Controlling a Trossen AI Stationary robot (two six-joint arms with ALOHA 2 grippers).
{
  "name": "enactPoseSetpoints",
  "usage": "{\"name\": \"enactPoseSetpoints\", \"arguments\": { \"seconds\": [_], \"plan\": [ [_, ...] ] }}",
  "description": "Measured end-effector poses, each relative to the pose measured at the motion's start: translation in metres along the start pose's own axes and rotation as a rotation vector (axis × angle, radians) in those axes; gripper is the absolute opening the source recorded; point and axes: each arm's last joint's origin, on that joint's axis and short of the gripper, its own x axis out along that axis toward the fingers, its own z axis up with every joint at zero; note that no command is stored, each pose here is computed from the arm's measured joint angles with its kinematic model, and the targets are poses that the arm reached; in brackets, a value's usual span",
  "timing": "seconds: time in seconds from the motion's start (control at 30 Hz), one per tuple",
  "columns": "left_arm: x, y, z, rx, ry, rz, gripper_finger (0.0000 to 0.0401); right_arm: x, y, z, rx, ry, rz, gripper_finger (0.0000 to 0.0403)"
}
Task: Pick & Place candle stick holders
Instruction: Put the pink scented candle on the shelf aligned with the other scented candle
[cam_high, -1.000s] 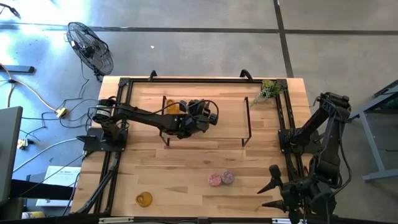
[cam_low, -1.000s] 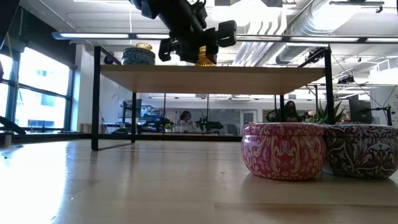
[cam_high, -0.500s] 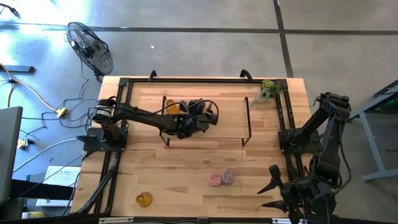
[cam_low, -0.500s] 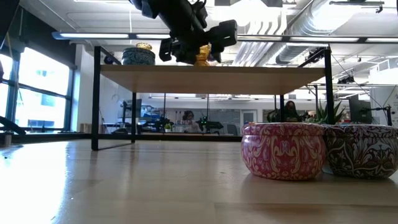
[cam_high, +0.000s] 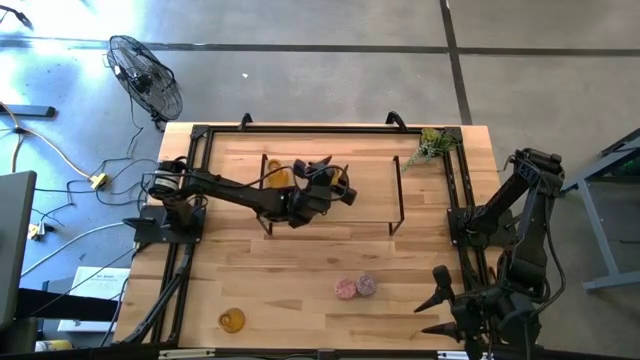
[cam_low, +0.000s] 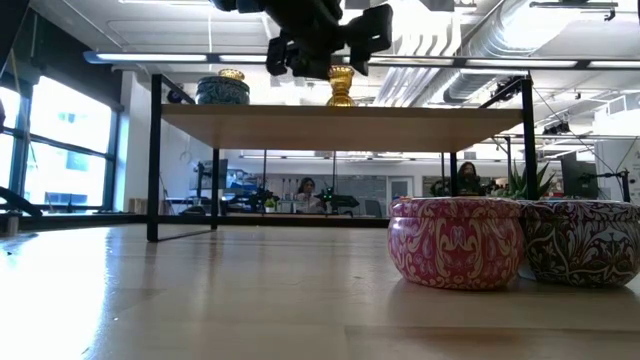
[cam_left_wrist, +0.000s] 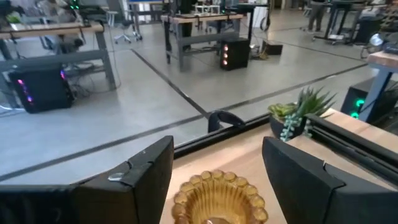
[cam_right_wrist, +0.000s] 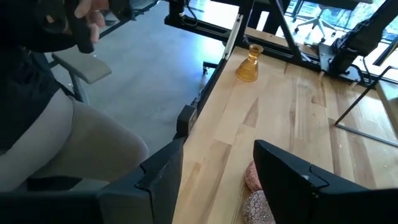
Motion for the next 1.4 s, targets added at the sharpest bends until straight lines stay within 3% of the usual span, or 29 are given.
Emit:
{"name": "enactPoseSetpoints", "arguments": {
  "seconds": [0.27, 0.47, 0.63, 0.97, 1.07, 1.2, 1.4],
  "plan": [
    [-0.003, -0.003, 0.008, 0.031, -0.050, 0.016, 0.0242, 0.000, 0.000, 0.000, 0.015, 0.003, 0.007, 0.0194],
    [-0.017, -0.014, 0.030, 0.148, -0.082, 0.043, 0.0243, 0.000, 0.000, 0.000, 0.015, 0.003, 0.007, 0.0194],
    [-0.034, -0.026, 0.047, 0.250, -0.103, -0.021, 0.0243, 0.000, 0.000, 0.000, 0.018, 0.003, 0.008, 0.0194],
    [-0.119, -0.061, 0.071, 0.709, -0.129, -0.471, 0.0243, 0.000, 0.001, -0.001, 0.043, 0.016, 0.023, 0.0194],
    [-0.146, -0.063, 0.078, 0.792, -0.094, -0.600, 0.0243, 0.000, 0.001, -0.001, 0.044, 0.016, 0.023, 0.0194],
    [-0.175, -0.061, 0.088, 0.797, 0.001, -0.840, 0.0243, 0.000, 0.001, -0.001, 0.054, 0.016, 0.023, 0.0194],
    [-0.190, -0.054, 0.100, 0.620, 0.249, -1.113, 0.0243, 0.000, 0.001, -0.001, 0.060, 0.016, 0.023, 0.0194]
  ]
}}
